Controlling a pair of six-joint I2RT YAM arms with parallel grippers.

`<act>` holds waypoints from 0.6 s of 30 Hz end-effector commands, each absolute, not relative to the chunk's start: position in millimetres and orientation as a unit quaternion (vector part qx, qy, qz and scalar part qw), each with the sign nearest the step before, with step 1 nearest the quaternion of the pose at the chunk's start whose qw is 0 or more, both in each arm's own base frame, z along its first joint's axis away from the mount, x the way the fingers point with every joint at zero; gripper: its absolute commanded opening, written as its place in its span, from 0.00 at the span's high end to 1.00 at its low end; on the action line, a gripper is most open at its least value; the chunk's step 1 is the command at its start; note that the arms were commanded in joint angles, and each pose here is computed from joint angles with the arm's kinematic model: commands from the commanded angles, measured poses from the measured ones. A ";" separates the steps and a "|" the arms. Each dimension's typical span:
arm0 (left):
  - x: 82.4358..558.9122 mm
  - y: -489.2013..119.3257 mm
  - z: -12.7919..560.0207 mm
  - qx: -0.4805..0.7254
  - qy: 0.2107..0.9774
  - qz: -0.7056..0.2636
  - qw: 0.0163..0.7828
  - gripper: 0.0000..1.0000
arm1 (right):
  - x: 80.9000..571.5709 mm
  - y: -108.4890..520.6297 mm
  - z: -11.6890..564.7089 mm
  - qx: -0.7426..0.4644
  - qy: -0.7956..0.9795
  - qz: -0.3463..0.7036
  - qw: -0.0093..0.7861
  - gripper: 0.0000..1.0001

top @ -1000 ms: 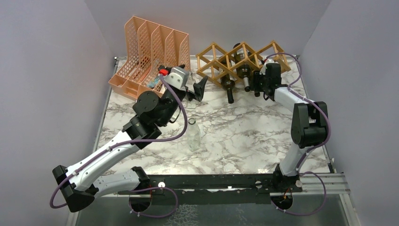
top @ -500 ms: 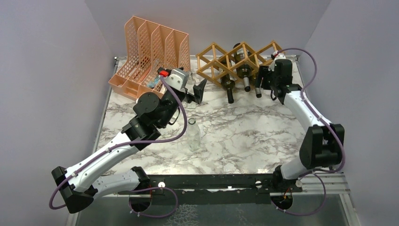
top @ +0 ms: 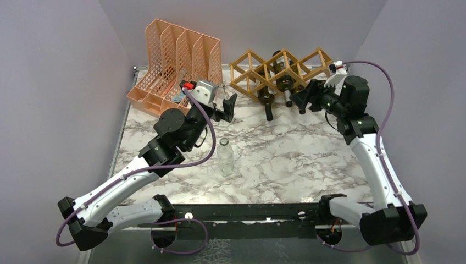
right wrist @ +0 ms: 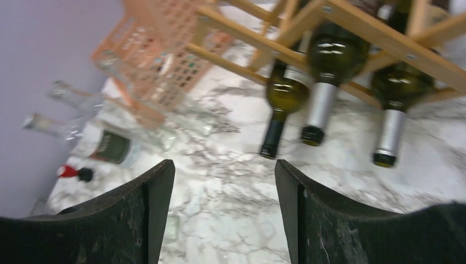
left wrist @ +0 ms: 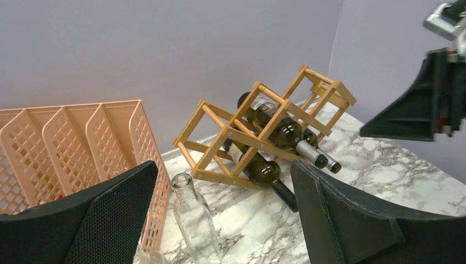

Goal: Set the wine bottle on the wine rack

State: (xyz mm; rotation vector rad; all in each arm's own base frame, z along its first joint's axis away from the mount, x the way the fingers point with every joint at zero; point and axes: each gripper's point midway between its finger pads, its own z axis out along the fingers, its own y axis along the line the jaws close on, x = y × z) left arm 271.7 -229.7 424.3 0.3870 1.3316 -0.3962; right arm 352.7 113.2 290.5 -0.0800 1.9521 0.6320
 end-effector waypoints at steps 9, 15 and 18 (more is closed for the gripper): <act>266.8 -204.0 450.6 0.124 0.589 -0.176 0.779 0.02 | 253.7 264.4 331.5 -0.308 0.675 0.437 0.508 0.26; 263.6 -197.2 454.2 0.126 0.586 -0.167 0.783 0.02 | 220.3 312.9 332.4 -0.377 0.621 0.475 0.497 0.24; 263.9 -195.4 451.6 0.129 0.591 -0.160 0.780 0.01 | 210.2 336.3 329.2 -0.402 0.596 0.489 0.495 0.22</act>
